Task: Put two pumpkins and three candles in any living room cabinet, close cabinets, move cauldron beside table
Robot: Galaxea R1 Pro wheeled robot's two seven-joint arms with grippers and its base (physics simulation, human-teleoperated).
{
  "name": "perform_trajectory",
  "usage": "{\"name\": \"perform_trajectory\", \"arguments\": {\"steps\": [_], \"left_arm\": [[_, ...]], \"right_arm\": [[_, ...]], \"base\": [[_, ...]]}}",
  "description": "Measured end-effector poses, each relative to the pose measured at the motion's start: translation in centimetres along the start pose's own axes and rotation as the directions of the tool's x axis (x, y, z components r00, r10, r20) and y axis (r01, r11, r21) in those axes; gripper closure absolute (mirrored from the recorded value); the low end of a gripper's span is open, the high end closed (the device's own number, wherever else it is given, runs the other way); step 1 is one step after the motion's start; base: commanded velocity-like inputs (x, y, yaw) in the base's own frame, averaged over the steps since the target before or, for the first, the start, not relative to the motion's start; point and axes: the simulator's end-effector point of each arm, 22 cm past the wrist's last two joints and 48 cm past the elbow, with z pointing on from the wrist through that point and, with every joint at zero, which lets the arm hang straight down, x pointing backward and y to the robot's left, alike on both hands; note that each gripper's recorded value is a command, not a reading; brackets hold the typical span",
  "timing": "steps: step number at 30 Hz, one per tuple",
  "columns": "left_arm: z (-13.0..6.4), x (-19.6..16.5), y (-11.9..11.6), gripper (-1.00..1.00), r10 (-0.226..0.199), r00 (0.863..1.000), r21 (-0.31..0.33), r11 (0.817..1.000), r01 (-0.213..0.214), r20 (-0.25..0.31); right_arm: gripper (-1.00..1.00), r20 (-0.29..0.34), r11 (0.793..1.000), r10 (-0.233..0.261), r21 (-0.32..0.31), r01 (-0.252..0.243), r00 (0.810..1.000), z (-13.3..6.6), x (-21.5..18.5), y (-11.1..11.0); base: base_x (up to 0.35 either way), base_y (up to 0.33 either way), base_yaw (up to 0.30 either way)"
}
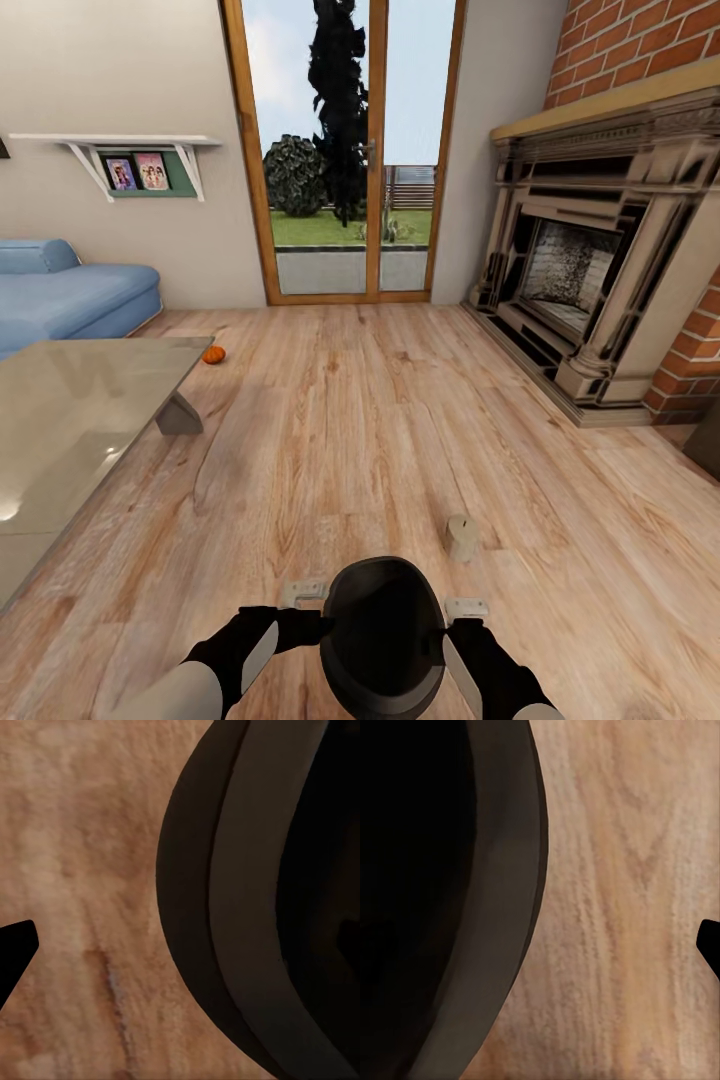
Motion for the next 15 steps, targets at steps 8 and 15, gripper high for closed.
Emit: {"name": "perform_trajectory", "arguments": {"steps": [8,15], "left_arm": [[-0.02,-0.01,-0.83,-1.0,0.003,1.0,0.038,0.999,-0.003,0.0],[0.25,0.37,-0.85,-1.0,0.002,1.0,0.043,0.999,-0.001,-0.009]], "right_arm": [[-1.0,0.0,1.0,0.0,-0.001,0.0,1.0,-0.01,-0.01,0.05],[-1.0,-0.008,1.0,-0.001,-0.002,0.001,1.0,0.26,0.32,0.15]], "base": [[0.0,0.0,0.0],[0.0,0.0,0.0]]}}
